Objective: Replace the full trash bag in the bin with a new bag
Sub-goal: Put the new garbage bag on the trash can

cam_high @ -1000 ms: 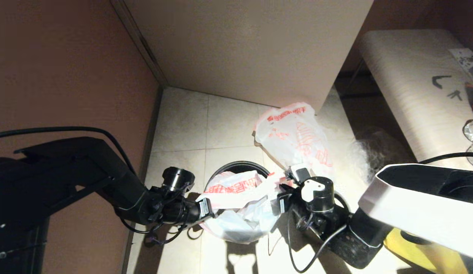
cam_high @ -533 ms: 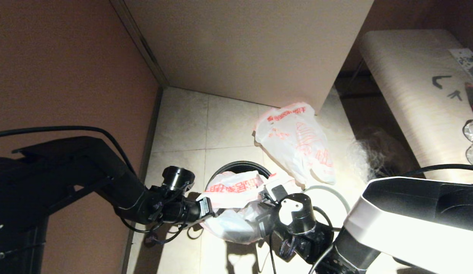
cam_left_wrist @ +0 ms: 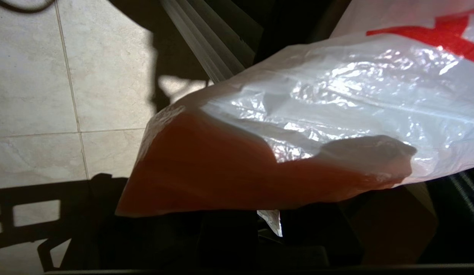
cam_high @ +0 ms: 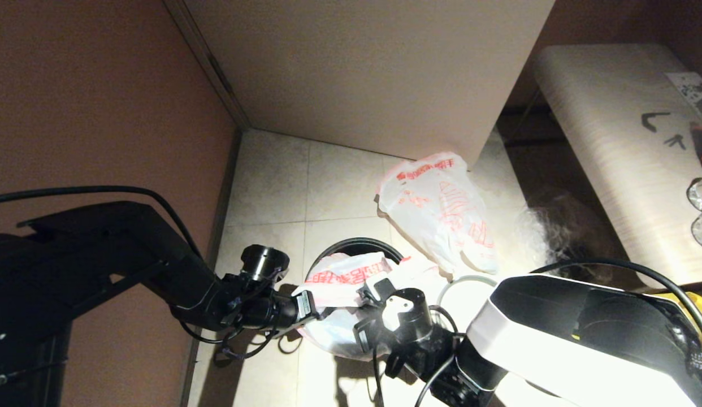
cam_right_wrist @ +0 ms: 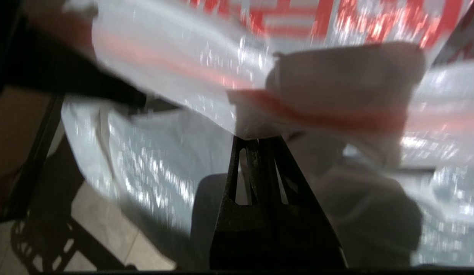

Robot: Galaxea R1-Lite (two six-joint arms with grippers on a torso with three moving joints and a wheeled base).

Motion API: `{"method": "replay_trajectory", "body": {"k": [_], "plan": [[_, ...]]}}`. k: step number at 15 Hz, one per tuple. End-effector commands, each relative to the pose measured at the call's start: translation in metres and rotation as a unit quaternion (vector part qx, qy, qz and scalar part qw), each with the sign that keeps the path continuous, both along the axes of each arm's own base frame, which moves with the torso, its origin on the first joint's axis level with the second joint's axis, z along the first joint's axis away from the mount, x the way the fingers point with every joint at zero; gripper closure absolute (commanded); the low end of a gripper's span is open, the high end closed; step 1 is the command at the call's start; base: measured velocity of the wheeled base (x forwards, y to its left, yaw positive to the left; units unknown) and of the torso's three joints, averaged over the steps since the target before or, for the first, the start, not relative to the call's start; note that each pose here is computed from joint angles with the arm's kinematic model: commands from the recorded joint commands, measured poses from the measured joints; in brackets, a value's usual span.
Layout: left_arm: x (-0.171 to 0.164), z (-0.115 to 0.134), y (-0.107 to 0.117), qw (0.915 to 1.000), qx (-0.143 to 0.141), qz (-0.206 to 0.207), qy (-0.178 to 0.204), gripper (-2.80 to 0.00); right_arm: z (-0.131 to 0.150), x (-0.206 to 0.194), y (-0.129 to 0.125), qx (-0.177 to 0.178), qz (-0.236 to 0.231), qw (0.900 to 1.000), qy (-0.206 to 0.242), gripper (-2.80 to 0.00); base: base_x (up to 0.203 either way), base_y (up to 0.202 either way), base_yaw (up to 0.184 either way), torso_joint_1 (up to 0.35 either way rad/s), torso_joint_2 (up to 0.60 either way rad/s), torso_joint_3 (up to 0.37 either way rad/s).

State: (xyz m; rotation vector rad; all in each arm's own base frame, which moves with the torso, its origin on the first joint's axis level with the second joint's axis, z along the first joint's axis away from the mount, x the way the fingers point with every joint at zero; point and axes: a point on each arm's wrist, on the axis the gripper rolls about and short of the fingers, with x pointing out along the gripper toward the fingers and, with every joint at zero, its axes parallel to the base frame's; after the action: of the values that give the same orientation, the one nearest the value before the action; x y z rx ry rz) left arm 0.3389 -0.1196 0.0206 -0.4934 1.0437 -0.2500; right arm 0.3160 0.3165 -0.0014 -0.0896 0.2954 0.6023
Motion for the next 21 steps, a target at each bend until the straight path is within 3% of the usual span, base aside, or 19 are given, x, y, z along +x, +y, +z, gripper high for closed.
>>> {"method": "replay_trajectory", "body": {"k": [1, 5, 10, 21], "plan": [[0.000, -0.001, 0.000, 1.0000, -0.001, 0.000, 0.002, 0.00, 0.007, 0.012, 0.009, 0.018, -0.002, 1.000, -0.019, 0.00, 0.000, 0.000, 0.000, 0.000, 0.00, 0.000], [-0.001, -0.002, -0.001, 1.0000, 0.001, -0.002, 0.003, 0.00, 0.045, 0.044, 0.014, 0.049, -0.017, 0.997, -0.049, 0.00, 0.000, 0.000, 0.000, 0.000, 0.00, 0.000], [-0.005, -0.003, -0.008, 0.9999, 0.003, -0.015, 0.006, 0.00, 0.061, 0.068, 0.008, 0.060, -0.023, 0.996, -0.069, 0.00, 0.000, 0.000, 0.000, 0.000, 0.00, 0.000], [-0.021, -0.011, -0.016, 0.9957, 0.034, -0.087, 0.000, 0.00, 0.057, 0.087, -0.013, 0.045, -0.028, 0.996, -0.078, 0.00, 0.000, 0.000, 0.000, 0.000, 0.00, 0.000]]}}
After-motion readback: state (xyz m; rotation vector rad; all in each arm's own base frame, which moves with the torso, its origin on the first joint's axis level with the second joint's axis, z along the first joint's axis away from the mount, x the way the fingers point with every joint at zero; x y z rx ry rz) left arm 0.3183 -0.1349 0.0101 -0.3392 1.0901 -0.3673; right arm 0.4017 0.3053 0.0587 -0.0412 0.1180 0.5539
